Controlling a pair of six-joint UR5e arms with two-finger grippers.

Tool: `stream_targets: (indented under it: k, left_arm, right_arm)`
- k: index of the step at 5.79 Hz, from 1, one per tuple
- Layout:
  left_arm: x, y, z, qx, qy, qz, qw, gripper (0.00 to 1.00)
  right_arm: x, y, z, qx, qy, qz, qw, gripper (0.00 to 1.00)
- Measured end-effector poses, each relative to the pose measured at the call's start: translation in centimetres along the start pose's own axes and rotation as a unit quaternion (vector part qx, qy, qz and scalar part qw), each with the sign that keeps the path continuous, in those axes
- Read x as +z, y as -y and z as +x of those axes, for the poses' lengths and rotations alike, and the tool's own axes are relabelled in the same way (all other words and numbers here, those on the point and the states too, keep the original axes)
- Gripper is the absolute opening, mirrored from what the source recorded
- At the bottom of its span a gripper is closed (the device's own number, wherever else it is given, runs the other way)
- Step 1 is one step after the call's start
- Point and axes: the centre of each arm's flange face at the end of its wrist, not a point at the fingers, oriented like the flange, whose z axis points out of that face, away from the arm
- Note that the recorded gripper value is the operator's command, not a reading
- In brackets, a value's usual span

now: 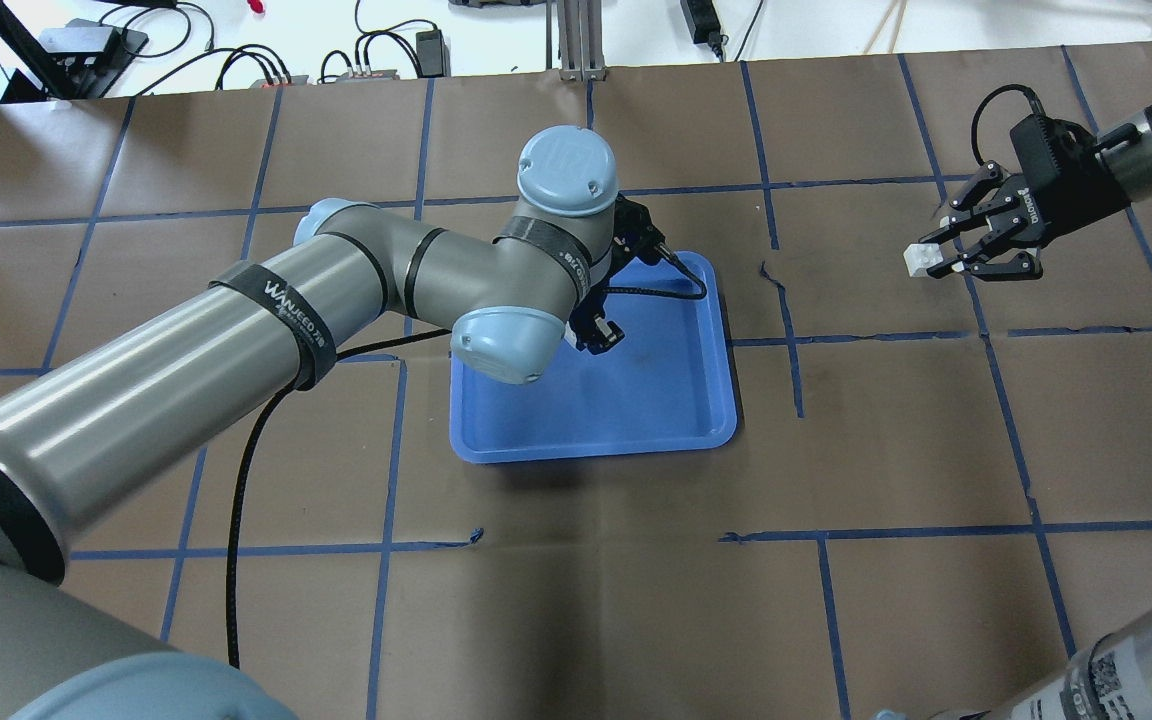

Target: Assemble white blocks and place on blue tray

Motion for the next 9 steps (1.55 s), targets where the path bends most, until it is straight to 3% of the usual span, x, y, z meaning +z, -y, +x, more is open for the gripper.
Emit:
stream_targets:
  k: [1,2,3,4,5,6,9]
  left_arm:
    - [0.9,-0.6,0.6,0.091,-0.008,-0.007,0.9958,0.02]
    - [1.6,-1.1,1.2,0.143,-0.013,-0.011,0.9895,0.06]
    - [2.4,-1.2,1.3,0.164,-0.013,-0.01,0.9862,0.09]
    - [2.9,-1.2,1.4,0.171,-0.014,-0.009,0.9852,0.31]
    - [3.1,-1.1,1.5,0.172,-0.014,-0.009,0.985,0.82]
    - [3.3,-1.1,1.5,0.17,-0.014,-0.007,0.9853,0.98]
    - [2.5,-0.9,1.3,0.164,-0.004,0.001,0.9864,0.99]
  right_arm:
    - [1.0,0.3,-0.9,0.005,-0.008,0.004,1.0,0.31]
    - [2.2,0.9,-1.3,0.005,-0.013,0.001,0.9999,0.31]
    - [3.5,2.1,-1.2,0.004,-0.013,-0.002,0.9999,0.31]
    - [4.6,3.0,-1.2,0.001,-0.009,-0.002,1.0,0.31]
    - [5.6,3.5,-1.6,0.002,-0.009,0.008,0.9999,0.31]
    - [6.6,3.9,-2.0,0.003,-0.012,0.018,0.9998,0.31]
    - [9.0,5.3,-2.6,0.002,-0.013,0.018,0.9998,0.31]
